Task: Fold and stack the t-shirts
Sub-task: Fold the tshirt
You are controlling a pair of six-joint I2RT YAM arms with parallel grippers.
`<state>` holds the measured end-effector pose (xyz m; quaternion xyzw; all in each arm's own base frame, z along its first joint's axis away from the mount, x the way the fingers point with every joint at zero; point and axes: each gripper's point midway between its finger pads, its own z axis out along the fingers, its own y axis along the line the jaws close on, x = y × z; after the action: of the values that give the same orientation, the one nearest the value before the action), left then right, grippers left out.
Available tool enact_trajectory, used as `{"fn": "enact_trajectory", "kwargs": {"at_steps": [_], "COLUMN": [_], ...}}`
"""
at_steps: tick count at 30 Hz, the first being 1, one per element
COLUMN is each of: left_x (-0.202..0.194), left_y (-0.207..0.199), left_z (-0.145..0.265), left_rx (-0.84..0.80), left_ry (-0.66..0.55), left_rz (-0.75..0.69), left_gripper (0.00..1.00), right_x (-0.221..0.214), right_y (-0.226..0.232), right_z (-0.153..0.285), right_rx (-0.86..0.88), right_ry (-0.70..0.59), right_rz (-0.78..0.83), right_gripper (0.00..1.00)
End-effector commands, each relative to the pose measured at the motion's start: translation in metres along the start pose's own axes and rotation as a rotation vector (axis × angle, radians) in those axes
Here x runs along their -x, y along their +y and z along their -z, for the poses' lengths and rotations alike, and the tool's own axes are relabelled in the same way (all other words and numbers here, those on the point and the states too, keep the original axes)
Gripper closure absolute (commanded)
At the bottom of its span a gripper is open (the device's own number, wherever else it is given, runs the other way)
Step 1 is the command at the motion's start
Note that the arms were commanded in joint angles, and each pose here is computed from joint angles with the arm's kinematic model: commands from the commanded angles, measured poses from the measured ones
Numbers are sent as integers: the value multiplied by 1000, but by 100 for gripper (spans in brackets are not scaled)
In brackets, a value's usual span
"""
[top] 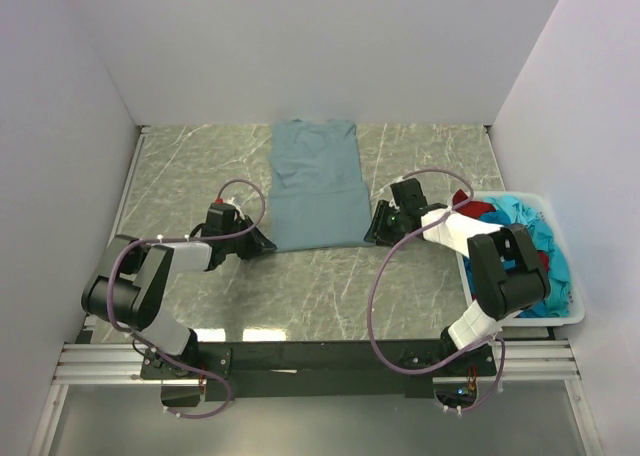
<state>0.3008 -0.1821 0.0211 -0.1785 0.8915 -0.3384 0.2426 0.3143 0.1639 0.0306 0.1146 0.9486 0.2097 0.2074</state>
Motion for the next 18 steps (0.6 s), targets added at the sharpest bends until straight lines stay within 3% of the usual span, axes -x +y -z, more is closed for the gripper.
{"fn": "enact_trajectory", "kwargs": {"at_steps": [1, 3, 6, 12, 13, 17, 18], "left_x": [2, 0, 0, 1, 1, -1, -2], "left_y": [0, 3, 2, -2, -2, -4, -4], "left_z": [-7, -9, -12, -15, -15, -10, -9], "left_rx": [3, 12, 2, -13, -13, -21, -22], "left_ry": [5, 15, 23, 34, 36, 33, 34], "left_rz": [-26, -31, -35, -46, -45, -55, -56], "left_gripper": [94, 99, 99, 99, 100, 99, 99], "right_x": [1, 0, -3, -6, -6, -8, -9], "right_y": [1, 0, -2, 2, 4, 3, 4], "right_z": [-6, -8, -11, -16, -16, -16, -14], "right_rx": [0, -5, -11, 17, 26, 34, 41], "right_ry": [-2, 1, 12, 37, 34, 34, 30], "right_rz": [2, 4, 0, -10, -10, -5, -2], "right_gripper": [54, 54, 55, 68, 71, 100, 100]}}
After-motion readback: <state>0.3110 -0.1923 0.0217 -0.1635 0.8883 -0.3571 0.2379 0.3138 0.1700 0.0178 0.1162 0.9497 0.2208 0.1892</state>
